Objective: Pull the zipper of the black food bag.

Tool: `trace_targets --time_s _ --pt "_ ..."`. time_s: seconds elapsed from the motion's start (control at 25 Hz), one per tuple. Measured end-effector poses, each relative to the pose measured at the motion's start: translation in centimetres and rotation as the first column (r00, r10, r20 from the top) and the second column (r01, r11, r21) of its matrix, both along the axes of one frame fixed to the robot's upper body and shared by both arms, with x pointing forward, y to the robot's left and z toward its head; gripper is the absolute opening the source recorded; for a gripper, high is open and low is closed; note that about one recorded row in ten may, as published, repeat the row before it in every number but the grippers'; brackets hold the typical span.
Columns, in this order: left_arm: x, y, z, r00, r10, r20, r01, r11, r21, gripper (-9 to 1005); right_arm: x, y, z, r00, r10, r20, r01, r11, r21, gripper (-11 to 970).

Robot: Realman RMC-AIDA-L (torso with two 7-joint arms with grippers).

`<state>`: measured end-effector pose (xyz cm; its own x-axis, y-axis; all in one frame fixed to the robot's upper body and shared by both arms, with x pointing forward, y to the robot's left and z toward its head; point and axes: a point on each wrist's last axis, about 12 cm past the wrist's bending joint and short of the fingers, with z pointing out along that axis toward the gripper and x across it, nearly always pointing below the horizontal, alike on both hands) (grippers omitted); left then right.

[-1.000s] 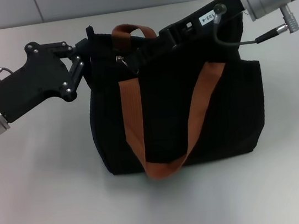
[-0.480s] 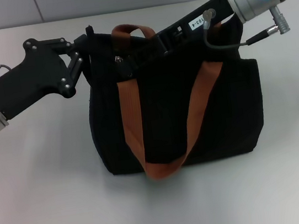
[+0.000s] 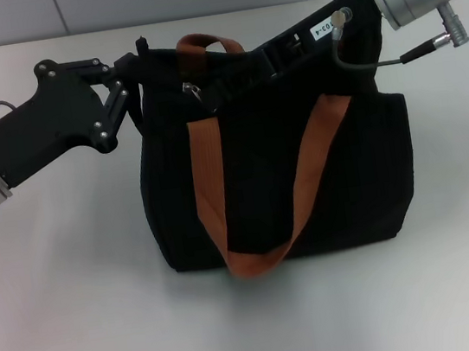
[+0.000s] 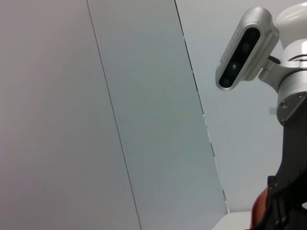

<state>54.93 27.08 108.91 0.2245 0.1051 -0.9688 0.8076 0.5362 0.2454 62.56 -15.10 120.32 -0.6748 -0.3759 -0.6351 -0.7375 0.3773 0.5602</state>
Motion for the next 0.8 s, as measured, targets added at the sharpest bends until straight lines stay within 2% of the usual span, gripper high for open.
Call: trace_targets --time_s 0.48,0.8 --pt "-0.2 -0.1 0.1 1.0 -0.016 0.008 0.017 1.0 -0.011 28 -0.4 1.9 -0.2 0.999 0.043 0.016 -0.042 0.999 -0.016 340" --pt "-0.3 -0.1 0.1 1.0 -0.02 0.008 0.02 1.0 -0.015 28 -0.4 1.9 -0.3 1.0 0.027 0.008 -0.027 1.0 0.002 333"
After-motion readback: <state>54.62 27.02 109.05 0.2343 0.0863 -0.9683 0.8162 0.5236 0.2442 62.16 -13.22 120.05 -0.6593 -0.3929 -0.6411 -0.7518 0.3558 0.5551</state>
